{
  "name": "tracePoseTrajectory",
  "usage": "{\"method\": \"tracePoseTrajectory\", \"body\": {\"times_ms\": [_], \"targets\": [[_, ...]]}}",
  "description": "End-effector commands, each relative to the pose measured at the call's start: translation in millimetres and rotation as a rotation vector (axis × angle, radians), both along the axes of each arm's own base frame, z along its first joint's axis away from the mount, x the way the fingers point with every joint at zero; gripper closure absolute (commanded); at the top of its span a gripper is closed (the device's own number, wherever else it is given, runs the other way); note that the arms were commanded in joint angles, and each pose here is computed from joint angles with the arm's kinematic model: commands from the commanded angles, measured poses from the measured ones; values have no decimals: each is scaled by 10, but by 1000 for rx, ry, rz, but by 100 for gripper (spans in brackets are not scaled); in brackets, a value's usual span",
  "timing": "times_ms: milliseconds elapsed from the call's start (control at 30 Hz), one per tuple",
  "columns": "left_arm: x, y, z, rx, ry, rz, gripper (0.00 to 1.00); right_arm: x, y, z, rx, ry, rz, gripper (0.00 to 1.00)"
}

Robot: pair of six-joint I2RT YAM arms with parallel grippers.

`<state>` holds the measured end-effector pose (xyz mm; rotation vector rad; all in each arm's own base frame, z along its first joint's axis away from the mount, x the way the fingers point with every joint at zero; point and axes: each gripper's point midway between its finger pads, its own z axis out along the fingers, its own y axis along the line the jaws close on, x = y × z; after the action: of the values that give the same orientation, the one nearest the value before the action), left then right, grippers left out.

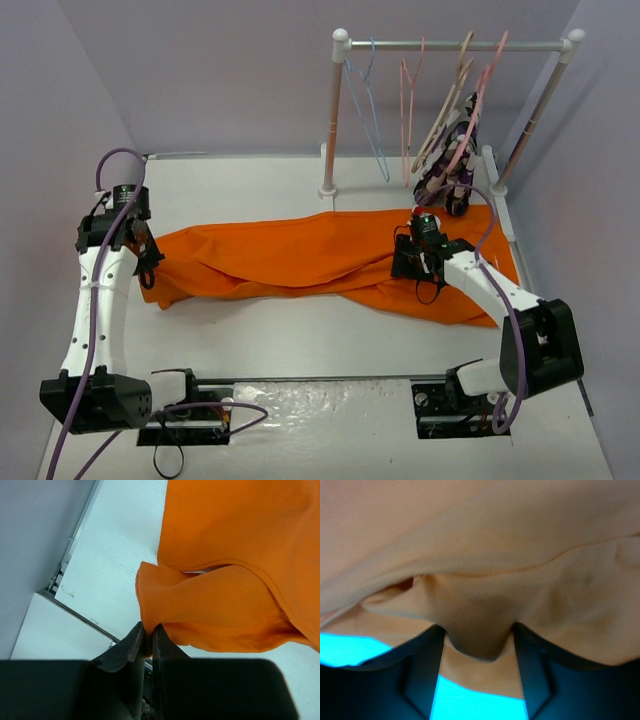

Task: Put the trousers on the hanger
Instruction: Flatten out the trousers at the center of the board.

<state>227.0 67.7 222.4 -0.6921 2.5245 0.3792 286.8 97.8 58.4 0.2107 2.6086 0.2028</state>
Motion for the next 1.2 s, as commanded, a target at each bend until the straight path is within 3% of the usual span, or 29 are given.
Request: {"method": "tracePoseTrajectory", "body": {"times_ms": [0,67,133,400,500,733,967,1067,1167], "targets": [[-132,166,253,73,-64,47,100,468,-223,265,-74,-128,-93,75],[-226,213,218,90,-34,65,100,521,-323,318,-87,-143,-124,91],[-310,245,182,99,0,81,100,563,-379,373,-102,-150,-141,99],[-321,363,20,152,142,68,100,738,-410,428,-114,-138,-164,100],[-98,383,-116,144,175,61,100,842,-407,479,-117,-150,-167,100],[802,589,-406,160,189,69,100,1138,-459,419,-142,-137,-189,100],[1669,654,-479,134,55,39,100,1335,-449,324,-148,-119,-191,99],[1994,613,-647,98,-2,-2,100,1351,-439,243,-150,-100,-187,92],[2235,587,-819,66,-11,-29,87,1347,-400,211,-140,-91,-173,78]]}}
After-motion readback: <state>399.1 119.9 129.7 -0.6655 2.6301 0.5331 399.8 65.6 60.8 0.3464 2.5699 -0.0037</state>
